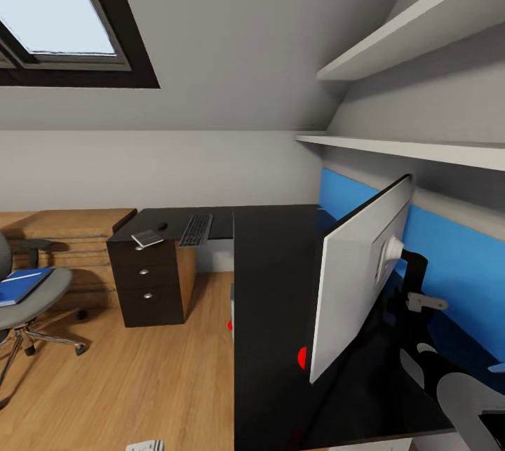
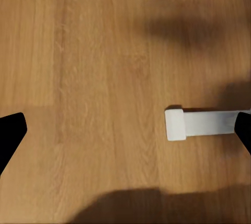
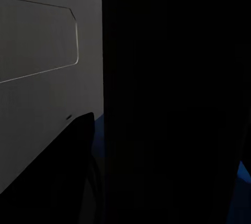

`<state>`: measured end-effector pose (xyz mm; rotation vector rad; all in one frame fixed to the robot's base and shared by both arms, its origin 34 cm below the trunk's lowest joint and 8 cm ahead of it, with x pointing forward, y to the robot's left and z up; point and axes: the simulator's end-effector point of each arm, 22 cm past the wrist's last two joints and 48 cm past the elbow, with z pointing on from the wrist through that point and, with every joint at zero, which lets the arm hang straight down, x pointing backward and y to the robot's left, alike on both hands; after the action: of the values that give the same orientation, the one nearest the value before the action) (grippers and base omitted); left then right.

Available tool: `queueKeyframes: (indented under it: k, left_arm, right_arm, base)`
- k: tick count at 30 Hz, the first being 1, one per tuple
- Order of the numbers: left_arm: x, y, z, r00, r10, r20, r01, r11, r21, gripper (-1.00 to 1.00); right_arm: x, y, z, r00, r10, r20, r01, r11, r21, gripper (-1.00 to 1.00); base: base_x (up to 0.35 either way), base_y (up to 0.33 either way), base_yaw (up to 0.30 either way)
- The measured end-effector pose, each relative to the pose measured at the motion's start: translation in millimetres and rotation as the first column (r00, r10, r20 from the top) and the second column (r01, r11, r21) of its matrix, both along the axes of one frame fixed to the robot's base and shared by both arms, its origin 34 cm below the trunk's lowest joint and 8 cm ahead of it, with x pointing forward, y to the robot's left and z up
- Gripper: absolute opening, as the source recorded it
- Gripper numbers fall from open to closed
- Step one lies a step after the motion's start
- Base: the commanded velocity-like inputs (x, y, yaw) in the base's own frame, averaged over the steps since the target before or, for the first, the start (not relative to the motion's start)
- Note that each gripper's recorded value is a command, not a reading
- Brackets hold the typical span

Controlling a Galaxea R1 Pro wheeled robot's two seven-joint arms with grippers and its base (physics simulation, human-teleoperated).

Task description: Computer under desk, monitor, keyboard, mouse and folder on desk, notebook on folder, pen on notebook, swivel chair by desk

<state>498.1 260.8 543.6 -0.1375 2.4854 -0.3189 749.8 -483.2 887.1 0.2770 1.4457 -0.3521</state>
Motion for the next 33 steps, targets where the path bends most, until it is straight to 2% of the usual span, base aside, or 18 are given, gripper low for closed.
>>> queueKeyframes:
  k: [33]
  left_arm:
    - [1.2, 5.6, 0.8, 1.0, 0.017, 0.002, -0.017, 1.0, -0.001, 1.0]
  right_arm:
    - [3.8, 9.1, 0.6, 0.999, 0.045, 0.002, -0.045, 0.999, 0.003, -1.0]
  base:
    - [0.104, -0.022, 0.0]
